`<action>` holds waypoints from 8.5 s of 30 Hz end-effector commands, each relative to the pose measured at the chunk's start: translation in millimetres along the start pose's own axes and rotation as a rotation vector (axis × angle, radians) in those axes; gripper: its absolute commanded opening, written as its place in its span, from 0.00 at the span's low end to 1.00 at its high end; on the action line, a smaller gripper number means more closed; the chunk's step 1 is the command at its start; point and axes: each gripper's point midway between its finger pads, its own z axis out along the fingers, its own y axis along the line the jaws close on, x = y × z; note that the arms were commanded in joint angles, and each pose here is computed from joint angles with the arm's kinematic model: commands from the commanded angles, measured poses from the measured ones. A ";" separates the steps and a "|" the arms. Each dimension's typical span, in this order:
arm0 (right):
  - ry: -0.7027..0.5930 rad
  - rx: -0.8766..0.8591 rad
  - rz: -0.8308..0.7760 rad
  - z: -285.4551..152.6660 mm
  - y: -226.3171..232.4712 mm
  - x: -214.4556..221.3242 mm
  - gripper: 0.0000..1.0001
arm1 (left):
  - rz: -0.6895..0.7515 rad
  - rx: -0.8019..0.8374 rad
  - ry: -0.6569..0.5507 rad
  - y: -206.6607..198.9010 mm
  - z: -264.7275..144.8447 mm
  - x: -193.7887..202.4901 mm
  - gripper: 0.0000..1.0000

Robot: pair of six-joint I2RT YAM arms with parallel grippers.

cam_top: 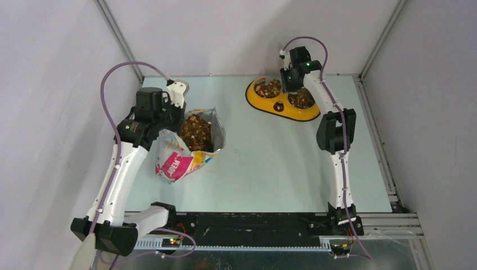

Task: Serve the pet food
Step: Pour the pet food into the pet food bowl, then move the pet food bowl to the center of the board.

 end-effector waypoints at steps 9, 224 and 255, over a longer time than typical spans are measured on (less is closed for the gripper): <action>-0.154 0.065 -0.094 -23.4 1.4 -44.3 0.00 | 0.006 -0.012 -0.069 3.9 -11.4 -16.3 0.00; 0.174 0.827 -1.424 -119.0 28.9 44.7 0.00 | -0.006 -0.008 -0.108 2.9 -24.5 -14.1 0.00; 0.012 0.972 -1.379 -91.0 40.2 -10.3 0.00 | -0.007 -0.004 -0.109 2.5 -24.7 -14.8 0.00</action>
